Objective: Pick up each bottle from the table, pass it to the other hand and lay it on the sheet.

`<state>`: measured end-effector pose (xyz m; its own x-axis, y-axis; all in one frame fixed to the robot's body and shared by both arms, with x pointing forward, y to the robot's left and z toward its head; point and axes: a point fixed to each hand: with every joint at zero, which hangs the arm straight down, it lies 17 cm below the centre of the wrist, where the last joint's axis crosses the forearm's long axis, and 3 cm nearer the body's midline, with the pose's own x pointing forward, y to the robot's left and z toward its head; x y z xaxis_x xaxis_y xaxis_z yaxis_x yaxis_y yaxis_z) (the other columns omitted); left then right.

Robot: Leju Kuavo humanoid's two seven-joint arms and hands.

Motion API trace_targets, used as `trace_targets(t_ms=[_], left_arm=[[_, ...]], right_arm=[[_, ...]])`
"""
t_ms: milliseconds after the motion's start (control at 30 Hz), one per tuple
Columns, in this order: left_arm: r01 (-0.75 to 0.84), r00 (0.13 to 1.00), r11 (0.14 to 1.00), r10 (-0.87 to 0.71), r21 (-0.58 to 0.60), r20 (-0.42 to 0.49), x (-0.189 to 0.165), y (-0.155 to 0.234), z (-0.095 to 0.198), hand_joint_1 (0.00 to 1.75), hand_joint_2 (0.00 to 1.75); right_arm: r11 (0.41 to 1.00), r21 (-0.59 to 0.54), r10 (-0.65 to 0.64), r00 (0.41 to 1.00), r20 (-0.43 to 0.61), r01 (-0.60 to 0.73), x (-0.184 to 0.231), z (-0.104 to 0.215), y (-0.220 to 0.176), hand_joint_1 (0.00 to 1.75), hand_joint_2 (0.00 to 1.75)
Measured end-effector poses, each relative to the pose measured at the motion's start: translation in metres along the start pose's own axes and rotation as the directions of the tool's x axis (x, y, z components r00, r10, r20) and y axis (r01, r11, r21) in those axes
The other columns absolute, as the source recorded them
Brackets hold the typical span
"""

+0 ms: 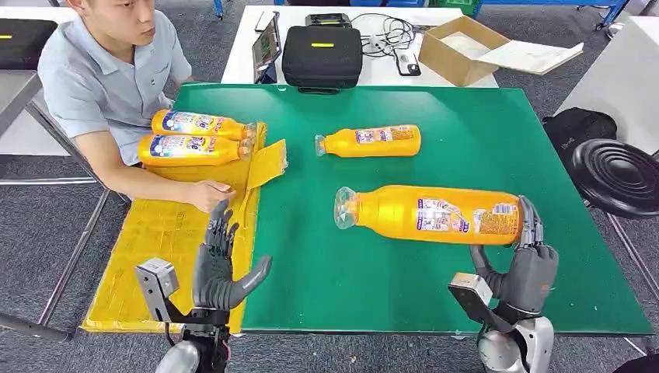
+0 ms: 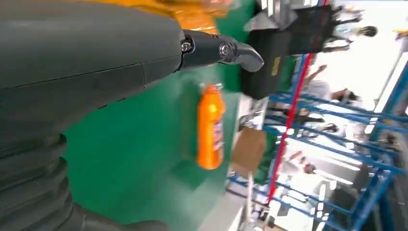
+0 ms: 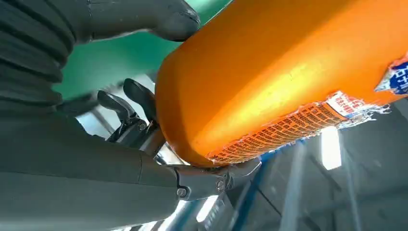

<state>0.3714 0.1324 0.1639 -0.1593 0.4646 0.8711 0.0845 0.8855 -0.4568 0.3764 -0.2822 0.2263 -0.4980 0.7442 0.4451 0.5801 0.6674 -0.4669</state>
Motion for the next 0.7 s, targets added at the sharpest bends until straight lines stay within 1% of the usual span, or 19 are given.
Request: trace_targets(t_ms=[67,167,400,467,567,700], left_arm=[[0.002,1.000,1.000,-0.002,0.001,-0.014,-0.005,0.001,0.002,0.00,1.75],[0.005,0.998,1.000,-0.006,-0.016,-0.068,-0.026,-0.001,0.008,0.00,1.75],[0.007,0.993,1.000,-0.011,-0.030,-0.116,-0.045,-0.002,0.016,0.00,1.75],[-0.013,0.993,0.997,0.004,-0.075,-0.119,-0.048,-0.012,0.019,0.00,1.75],[-0.055,0.994,0.983,0.037,-0.177,-0.102,-0.046,-0.039,0.028,0.00,1.75],[-0.147,0.987,0.935,0.118,-0.324,-0.109,-0.041,-0.074,0.043,0.00,1.75]], right_arm=[[1.000,-0.022,-0.006,1.000,0.012,0.007,0.006,-0.005,-0.005,1.75,1.75],[0.996,-0.080,-0.027,0.999,0.034,0.029,0.017,-0.018,-0.021,1.75,1.75],[0.992,-0.120,-0.034,0.998,0.061,0.042,0.028,-0.028,-0.032,1.75,1.75],[0.988,-0.139,-0.057,0.997,0.056,0.064,0.029,-0.030,-0.036,1.75,1.75],[0.980,-0.159,-0.112,0.992,0.051,0.119,0.034,-0.034,-0.035,1.75,1.75],[0.963,-0.159,-0.210,0.975,0.067,0.219,0.048,-0.044,-0.025,1.75,1.75]])
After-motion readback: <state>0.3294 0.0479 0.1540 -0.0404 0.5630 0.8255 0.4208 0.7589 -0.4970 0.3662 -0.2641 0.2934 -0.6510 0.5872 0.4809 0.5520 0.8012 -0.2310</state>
